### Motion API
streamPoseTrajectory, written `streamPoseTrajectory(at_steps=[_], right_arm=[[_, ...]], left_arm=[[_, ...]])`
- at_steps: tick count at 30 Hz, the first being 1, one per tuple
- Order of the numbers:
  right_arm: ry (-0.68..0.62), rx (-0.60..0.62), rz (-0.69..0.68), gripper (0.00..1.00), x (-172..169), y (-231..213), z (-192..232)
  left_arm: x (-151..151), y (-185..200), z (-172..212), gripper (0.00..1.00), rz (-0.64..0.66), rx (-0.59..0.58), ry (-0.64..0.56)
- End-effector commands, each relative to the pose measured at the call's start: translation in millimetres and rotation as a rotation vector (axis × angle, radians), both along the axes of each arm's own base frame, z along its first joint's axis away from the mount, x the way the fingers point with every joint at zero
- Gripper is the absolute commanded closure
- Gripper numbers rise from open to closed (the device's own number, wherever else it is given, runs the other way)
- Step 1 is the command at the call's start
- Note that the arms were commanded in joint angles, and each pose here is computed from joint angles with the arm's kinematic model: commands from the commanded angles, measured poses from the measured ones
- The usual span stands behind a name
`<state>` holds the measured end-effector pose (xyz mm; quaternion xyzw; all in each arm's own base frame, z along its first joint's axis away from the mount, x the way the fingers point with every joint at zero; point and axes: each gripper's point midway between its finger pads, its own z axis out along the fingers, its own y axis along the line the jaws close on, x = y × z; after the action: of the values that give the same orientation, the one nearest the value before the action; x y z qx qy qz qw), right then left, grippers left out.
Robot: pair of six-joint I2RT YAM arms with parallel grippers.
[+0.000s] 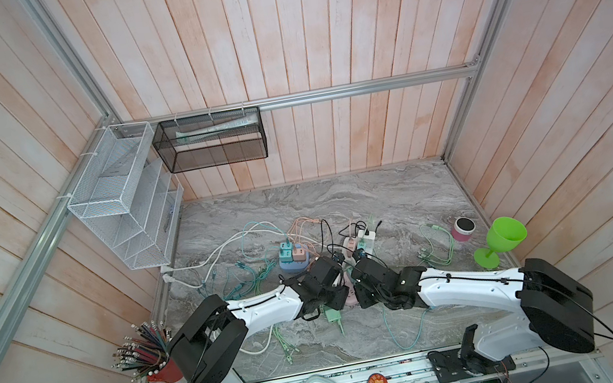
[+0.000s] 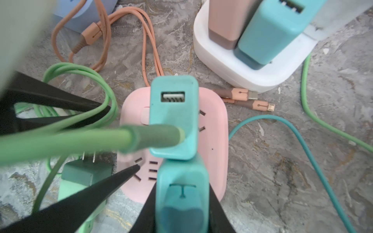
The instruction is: Pull the plug off the socket
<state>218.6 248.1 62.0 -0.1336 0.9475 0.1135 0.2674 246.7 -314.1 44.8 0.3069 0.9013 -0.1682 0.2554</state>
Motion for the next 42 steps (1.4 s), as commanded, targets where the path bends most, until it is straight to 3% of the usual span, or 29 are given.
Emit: streamPoseTrajectory(at_steps=[1,18,31,42], right_arm=[[-0.038,-0.009,-0.021,0.88,10.4,2.9,7.4],[-0.11,0.082,-0.043,1.0,16.7,7.4,39.8],[-0.084,-0.062,0.03,1.0,17.0,24.1,26.6],[-0.09,-0.015,0.012,1.0,12.6,20.9,28.6]], left_arm=[[-11.8,19.3,-33.1,0.38,0.011,0.109,0.086],[-19.6,31.4,-50.4,0.38,0.038,0.165,0.136],[-18.2,26.0,-55.5,0.38,0.035,0.176,0.162],[-17.0,28.3,-60.2,0.38,0.043,0.162,0.186]])
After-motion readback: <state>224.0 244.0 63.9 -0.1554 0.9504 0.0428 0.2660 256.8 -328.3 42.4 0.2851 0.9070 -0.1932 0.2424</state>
